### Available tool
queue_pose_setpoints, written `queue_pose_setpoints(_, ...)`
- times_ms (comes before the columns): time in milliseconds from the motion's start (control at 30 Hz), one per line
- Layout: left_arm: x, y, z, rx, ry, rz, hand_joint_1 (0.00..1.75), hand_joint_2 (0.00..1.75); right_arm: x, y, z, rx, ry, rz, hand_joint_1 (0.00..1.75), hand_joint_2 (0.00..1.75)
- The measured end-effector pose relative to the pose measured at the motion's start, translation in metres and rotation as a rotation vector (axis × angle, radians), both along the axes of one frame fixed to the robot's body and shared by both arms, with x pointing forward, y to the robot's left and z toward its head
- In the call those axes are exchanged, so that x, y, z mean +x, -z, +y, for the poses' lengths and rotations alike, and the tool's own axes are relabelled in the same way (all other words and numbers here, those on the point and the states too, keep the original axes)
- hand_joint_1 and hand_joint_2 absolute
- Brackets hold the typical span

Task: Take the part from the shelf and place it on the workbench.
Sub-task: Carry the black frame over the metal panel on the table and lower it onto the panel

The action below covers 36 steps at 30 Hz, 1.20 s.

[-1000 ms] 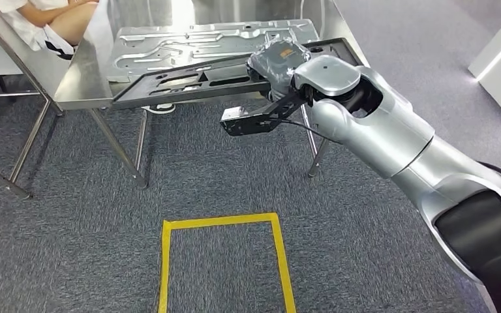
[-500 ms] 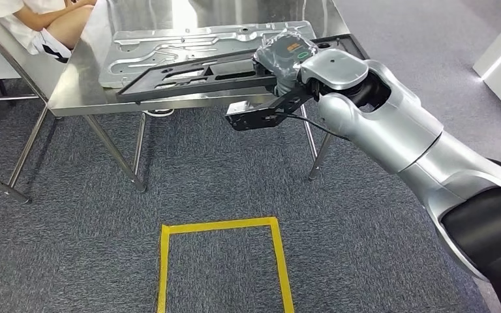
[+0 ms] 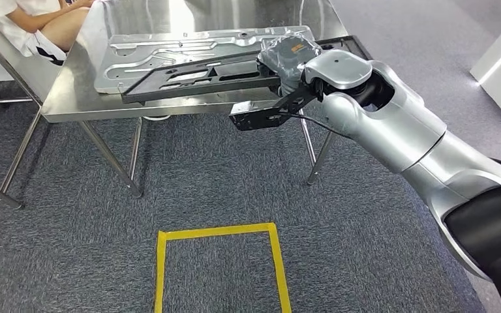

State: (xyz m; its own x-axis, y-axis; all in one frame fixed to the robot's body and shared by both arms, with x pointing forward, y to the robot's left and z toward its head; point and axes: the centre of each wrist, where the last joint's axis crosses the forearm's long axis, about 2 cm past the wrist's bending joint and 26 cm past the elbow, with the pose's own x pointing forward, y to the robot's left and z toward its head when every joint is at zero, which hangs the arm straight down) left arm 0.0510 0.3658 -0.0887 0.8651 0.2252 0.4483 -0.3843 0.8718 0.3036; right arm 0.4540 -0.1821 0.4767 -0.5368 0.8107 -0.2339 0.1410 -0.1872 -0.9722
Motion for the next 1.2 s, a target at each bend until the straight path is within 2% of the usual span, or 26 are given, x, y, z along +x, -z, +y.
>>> queue_pose_setpoints(1200, -0.0001, 0.0004, -0.0008, -0.005, -0.001, -0.001, 0.00, 1.75, 0.0020, 0.0001, 0.0002, -0.012, 0.002, 0.001, 1.75, 1.75)
